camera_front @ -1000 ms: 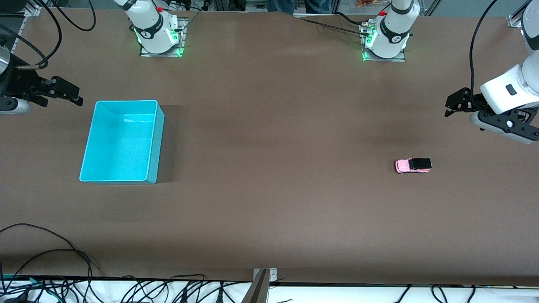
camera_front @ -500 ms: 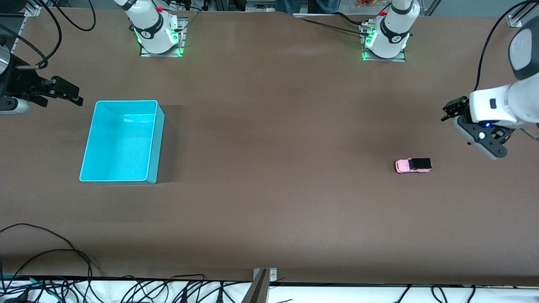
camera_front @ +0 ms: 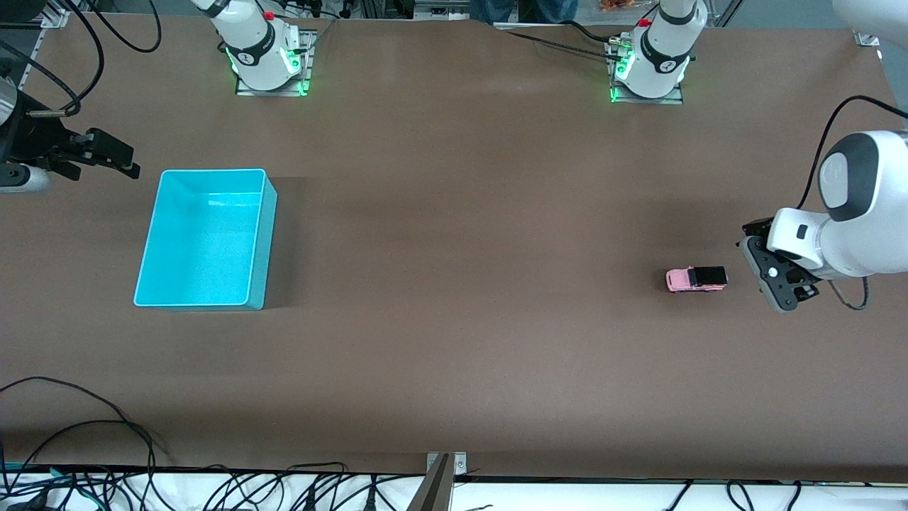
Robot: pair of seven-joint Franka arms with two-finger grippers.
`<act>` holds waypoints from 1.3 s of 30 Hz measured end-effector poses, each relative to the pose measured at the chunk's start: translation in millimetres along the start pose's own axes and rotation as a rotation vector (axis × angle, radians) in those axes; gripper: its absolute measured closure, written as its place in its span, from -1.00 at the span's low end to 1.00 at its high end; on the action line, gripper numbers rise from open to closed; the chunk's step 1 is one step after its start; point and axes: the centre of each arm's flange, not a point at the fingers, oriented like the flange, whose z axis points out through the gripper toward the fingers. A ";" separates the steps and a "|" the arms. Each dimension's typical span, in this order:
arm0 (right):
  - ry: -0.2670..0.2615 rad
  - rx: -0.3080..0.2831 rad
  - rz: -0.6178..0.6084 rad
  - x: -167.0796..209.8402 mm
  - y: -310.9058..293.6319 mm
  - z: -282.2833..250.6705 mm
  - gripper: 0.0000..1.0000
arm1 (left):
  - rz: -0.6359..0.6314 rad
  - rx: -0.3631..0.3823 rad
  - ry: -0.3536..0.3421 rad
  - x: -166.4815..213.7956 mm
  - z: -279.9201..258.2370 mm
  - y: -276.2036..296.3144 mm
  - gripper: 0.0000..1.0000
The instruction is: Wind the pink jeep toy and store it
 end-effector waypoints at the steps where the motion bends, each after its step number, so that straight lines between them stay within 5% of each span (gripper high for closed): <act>1: 0.000 0.000 0.000 0.0 0.0 0.0 -1.00 | 0.028 0.009 0.003 0.7 3.5 -1.1 -1.00; 7: 0.000 0.000 0.000 0.0 0.0 0.0 -1.00 | 0.144 0.060 0.015 4.1 33.6 -1.9 -1.00; 16: 0.000 0.000 0.000 0.0 0.0 0.0 -1.00 | 0.278 0.149 -0.069 3.8 105.4 11.0 -1.00; 39: 0.000 0.000 0.000 0.0 0.0 0.0 -1.00 | 0.390 0.146 -0.057 -8.9 192.1 17.0 -1.00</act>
